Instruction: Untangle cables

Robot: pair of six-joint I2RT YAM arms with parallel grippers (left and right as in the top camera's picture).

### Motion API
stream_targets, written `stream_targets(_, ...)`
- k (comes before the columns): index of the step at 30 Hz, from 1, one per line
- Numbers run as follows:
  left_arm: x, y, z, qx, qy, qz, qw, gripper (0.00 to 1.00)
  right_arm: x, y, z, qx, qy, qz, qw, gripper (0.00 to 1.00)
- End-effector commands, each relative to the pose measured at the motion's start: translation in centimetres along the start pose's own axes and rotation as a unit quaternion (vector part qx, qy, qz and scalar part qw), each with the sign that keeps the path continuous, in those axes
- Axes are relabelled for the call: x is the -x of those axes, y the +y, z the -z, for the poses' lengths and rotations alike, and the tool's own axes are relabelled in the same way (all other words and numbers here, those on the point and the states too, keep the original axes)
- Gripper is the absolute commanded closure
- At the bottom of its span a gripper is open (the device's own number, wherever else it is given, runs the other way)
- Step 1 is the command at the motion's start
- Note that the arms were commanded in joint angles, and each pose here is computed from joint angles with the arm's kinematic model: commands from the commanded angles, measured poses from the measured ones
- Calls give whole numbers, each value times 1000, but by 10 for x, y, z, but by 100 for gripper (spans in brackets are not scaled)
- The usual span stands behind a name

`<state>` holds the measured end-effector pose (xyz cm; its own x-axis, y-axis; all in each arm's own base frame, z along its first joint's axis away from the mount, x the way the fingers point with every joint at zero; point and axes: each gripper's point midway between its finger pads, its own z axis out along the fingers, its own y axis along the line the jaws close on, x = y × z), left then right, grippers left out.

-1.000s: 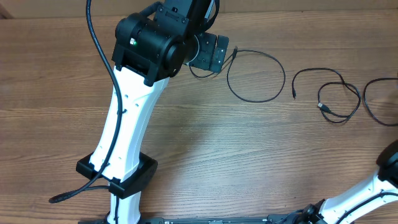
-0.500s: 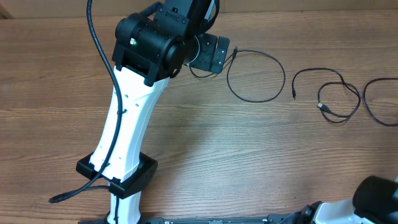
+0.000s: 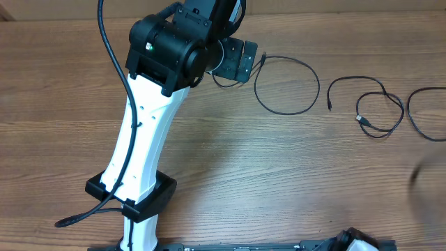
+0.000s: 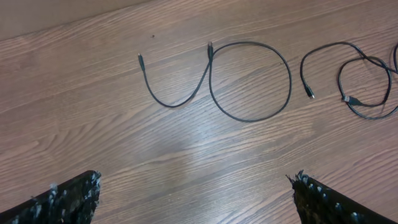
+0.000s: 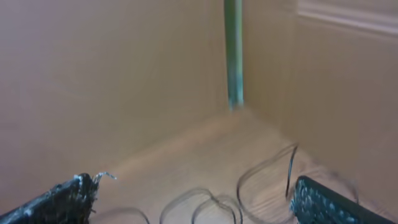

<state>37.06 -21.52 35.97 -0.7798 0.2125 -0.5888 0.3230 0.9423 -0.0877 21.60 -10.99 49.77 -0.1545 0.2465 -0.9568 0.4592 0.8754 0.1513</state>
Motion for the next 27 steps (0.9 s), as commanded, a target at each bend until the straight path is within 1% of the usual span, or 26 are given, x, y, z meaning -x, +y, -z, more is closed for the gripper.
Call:
stream_targets(1, -2, -5, -1, -6, 4, -7, 1000, 0, -55, -13, -29, -16, 67, -1, 998, 0)
stream_targets(3, -2, -5, -1, -7, 4, -9, 1000, 0, -88, -20, -49, -24, 101, -16, 994, 0)
stream_targets(6, -2, -6, -1, -7, 4, -11, 1000, 1, -143, -41, -88, -68, 149, -61, 985, 0)
stream_targets(10, -2, -6, -1, -7, 4, -11, 1000, 0, -210, -57, -143, -92, 214, -87, 969, 0)
stream_targets(13, -2, -6, -1, -7, 4, -10, 1000, 0, -257, -64, -183, -100, 269, -111, 952, 0)
stream_targets(18, -2, -5, -1, -7, 4, -11, 1000, 1, -338, -75, -235, -112, 366, -121, 916, 0)
stream_targets(21, -2, -5, -1, -7, 4, -11, 1000, 0, -371, -81, -250, -121, 395, -127, 902, 0)
stream_targets(23, -2, -5, -1, -7, 4, -11, 1000, 0, -386, -83, -254, -125, 410, -128, 894, 0)
stream_targets(27, -2, -5, -1, -7, 4, -10, 1000, 0, -397, -85, -256, -128, 421, -128, 889, 0)
